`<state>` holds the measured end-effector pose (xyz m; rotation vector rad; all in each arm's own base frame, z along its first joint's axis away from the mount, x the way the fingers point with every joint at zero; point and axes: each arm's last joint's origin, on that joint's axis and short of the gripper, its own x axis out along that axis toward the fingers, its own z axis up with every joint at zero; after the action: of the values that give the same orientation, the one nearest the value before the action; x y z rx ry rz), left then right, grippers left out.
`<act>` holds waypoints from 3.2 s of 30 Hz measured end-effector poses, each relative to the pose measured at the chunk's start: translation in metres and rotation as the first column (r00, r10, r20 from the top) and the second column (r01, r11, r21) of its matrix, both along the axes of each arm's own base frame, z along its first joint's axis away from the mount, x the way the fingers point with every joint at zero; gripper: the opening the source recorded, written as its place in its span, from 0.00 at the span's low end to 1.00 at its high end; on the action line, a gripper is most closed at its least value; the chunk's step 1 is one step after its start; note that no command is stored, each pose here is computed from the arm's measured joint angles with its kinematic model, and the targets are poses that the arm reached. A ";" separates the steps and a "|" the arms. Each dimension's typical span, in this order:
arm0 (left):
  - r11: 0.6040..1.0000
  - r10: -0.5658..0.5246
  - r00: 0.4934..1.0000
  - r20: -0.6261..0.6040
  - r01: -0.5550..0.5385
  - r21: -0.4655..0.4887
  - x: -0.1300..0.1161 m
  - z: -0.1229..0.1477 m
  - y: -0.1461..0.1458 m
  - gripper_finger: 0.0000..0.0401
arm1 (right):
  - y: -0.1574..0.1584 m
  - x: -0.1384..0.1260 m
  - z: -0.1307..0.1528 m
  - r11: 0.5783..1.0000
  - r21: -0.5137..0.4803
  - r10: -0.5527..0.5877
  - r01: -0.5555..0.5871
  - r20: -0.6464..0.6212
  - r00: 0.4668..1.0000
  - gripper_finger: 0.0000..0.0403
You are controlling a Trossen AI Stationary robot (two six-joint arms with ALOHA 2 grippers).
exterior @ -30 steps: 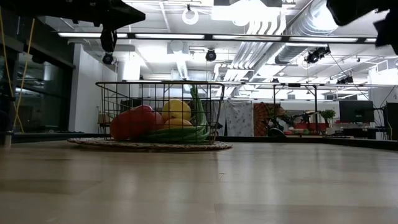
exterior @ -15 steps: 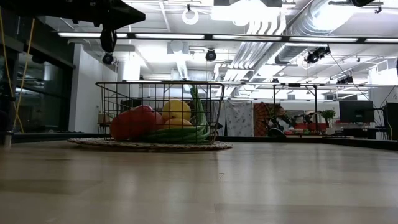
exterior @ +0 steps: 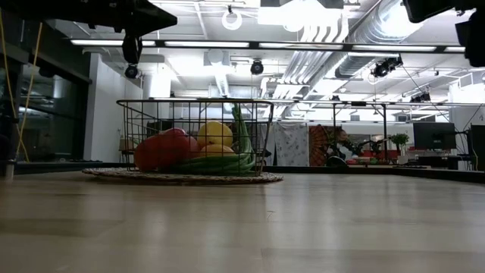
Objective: Build produce basket
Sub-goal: Put the pomegranate into the wire basket
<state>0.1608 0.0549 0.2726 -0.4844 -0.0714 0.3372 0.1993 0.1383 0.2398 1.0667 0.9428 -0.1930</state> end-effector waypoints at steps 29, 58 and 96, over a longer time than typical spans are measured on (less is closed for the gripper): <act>1.000 0.001 1.000 0.003 -0.001 -0.010 0.000 0.000 0.000 0.00 | 0.012 -0.013 -0.004 0.986 0.165 0.040 -0.009 -0.187 0.982 0.96; 0.999 -0.002 1.000 0.006 0.002 -0.034 0.000 -0.001 0.000 0.00 | 0.091 0.050 -0.018 0.945 -0.153 0.167 -0.290 -0.538 0.826 0.96; 0.999 -0.003 1.000 0.003 0.003 -0.034 0.000 -0.001 0.000 0.00 | 0.102 0.062 -0.069 0.904 -0.177 0.192 -0.389 -0.645 0.740 0.96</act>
<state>0.1609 0.0547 0.2717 -0.5191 -0.0682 0.3352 0.2615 0.2402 0.1706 0.5439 1.6085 -0.4252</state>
